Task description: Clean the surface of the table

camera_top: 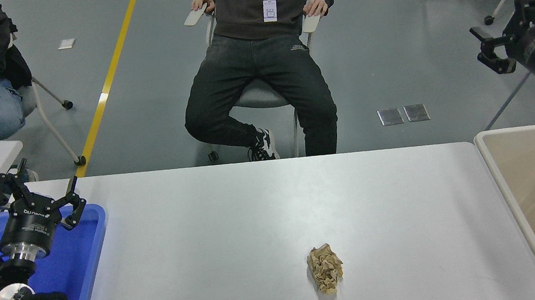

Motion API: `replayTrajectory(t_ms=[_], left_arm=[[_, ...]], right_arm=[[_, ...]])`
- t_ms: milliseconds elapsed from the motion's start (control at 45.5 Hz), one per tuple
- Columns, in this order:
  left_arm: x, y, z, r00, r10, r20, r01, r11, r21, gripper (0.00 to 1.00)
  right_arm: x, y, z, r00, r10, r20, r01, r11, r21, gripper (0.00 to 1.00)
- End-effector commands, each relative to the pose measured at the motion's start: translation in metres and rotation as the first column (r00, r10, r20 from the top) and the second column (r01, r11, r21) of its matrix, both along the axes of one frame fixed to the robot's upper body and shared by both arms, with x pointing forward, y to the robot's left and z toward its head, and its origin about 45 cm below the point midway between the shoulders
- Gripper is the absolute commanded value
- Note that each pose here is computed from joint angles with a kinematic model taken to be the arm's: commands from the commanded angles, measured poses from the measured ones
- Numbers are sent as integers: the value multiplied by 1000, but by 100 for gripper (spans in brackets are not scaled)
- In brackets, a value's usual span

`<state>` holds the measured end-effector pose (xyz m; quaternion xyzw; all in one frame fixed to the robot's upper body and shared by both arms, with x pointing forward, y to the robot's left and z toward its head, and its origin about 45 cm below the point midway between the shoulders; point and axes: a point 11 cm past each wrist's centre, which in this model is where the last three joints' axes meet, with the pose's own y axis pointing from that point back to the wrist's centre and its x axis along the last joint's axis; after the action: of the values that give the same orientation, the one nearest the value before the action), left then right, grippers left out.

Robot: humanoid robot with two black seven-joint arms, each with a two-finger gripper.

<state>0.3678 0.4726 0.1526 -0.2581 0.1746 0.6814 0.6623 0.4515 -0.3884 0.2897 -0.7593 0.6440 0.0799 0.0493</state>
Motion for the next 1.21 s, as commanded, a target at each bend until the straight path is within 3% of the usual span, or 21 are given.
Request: replayTrajectory(t_ms=[0, 242, 659, 989, 1187], left_arm=[[0, 0, 0, 1000, 1, -1, -1, 1000, 0, 100], [0, 0, 0, 1000, 1, -1, -1, 1000, 1, 100], [0, 0, 0, 1000, 0, 1, 0, 1000, 1, 100], [0, 0, 0, 1000, 1, -1, -1, 1000, 1, 100], [0, 0, 0, 1000, -1, 1, 1, 1000, 0, 100]], right_arm=[[-19, 27, -38, 995, 89, -47, -88, 996, 18, 99], [-34, 32, -77, 996, 61, -70, -55, 996, 75, 99], [-55, -1, -151, 975, -118, -191, 134, 988, 76, 99], [-55, -1, -150, 975, -122, -187, 139, 987, 80, 99], [-51, -24, -116, 986, -100, -131, 106, 994, 33, 99]])
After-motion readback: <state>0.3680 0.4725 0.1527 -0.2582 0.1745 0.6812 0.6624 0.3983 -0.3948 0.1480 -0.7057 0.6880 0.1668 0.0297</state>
